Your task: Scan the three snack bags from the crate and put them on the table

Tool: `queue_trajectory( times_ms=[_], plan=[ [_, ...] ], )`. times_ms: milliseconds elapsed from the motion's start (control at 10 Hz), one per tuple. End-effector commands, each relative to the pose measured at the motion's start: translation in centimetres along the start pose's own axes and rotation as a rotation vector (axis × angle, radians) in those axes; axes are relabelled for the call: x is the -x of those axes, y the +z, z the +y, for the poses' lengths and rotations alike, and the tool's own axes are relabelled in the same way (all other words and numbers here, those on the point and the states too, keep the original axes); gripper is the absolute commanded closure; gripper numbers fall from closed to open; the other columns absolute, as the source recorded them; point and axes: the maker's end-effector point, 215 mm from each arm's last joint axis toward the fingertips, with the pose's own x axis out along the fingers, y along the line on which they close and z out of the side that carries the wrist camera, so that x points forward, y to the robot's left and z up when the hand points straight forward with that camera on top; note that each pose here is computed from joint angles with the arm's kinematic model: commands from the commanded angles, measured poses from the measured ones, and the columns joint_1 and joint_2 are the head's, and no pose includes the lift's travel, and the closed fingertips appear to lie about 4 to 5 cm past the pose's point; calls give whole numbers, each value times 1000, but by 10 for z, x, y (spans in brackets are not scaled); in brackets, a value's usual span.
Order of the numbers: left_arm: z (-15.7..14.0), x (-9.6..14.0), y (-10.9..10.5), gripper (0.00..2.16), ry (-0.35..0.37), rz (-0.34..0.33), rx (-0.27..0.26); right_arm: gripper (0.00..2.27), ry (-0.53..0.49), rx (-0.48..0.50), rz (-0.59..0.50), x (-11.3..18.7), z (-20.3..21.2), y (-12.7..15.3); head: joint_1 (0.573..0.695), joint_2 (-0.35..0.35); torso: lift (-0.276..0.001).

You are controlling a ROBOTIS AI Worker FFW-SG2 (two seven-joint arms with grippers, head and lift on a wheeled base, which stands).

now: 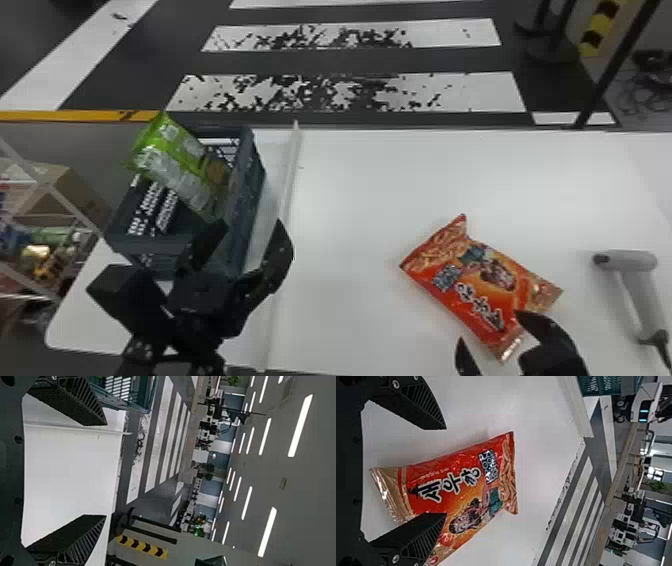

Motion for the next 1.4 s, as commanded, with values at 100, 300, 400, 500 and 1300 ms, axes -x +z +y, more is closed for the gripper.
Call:
queue_trajectory(
  times_ms=[100,300,400,500,1300],
  plan=[
    [-4,4,-6,36,-11,13,6,110,-24,152,37,-17,-3,-13,695,95,-94],
    [-5,10,-3,36,-17,1,5,113,-48,247,56,-29,-10,-22,695,79,-94],
    [-7,12,-4,36,-24,2,7,194,-60,279,73,-36,-12,-31,695,76,-94],
    [-9,12,-4,36,-35,2,16,346,-84,320,105,-38,-15,-43,695,70,-94],
    [-15,11,-2,36,-67,-1,33,2240,86,-198,66,-1,-55,47,695,59,-94]
  ],
)
